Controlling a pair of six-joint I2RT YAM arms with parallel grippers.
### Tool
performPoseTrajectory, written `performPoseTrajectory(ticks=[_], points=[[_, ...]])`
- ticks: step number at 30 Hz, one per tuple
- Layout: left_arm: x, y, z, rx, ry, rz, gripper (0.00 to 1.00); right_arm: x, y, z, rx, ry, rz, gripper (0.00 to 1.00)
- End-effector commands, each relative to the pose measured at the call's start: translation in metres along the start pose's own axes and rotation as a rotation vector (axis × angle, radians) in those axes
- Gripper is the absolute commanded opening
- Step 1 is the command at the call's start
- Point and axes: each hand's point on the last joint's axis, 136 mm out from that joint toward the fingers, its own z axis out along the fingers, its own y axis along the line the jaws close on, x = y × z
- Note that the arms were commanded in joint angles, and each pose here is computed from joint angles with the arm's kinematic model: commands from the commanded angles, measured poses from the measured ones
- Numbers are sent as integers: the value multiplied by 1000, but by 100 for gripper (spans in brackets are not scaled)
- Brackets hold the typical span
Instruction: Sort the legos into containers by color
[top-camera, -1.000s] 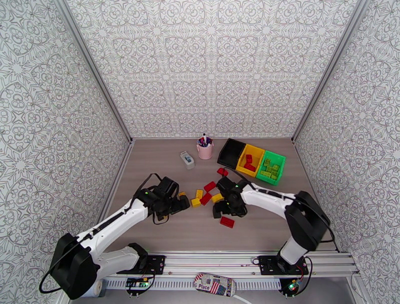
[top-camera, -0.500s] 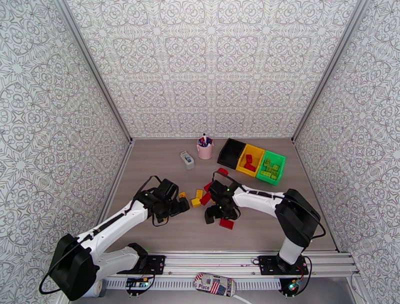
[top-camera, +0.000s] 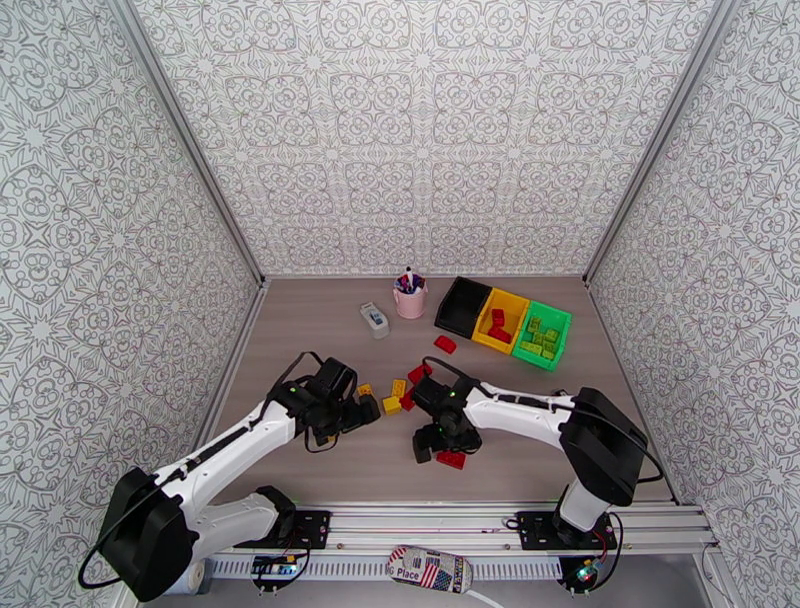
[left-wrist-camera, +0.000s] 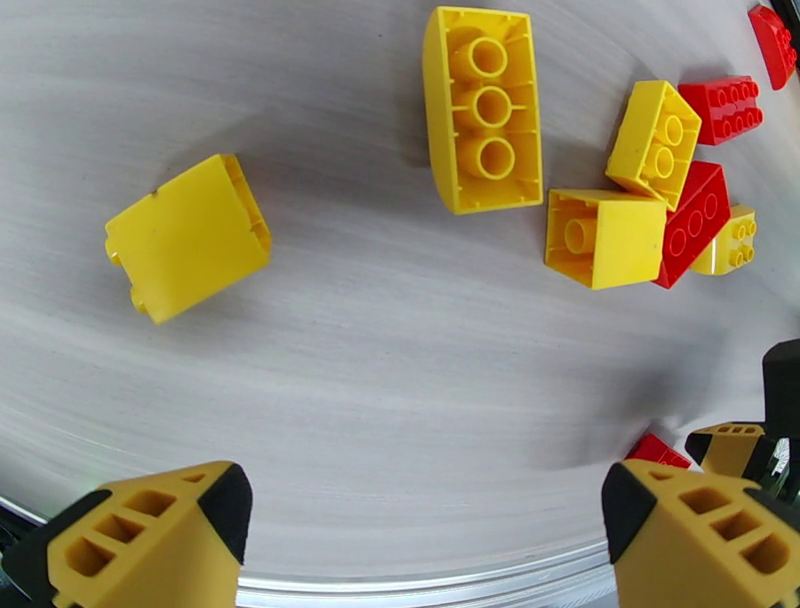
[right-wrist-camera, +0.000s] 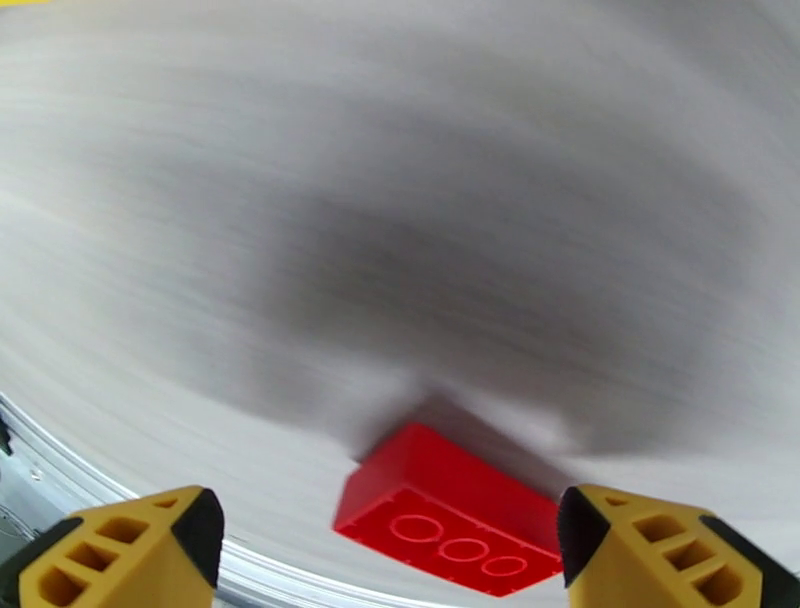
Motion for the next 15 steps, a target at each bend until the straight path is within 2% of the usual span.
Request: performPoseTrajectory(ticks=[1, 4, 15], points=[[1, -1, 0, 22, 1, -21, 98, 14, -9, 1, 50, 15, -9, 93], [3, 0, 2, 25, 1, -27, 98, 18, -4, 2, 46, 20, -20, 92], [6, -1, 7, 31, 13, -32, 98, 26, 13, 10, 61, 25, -19, 76]])
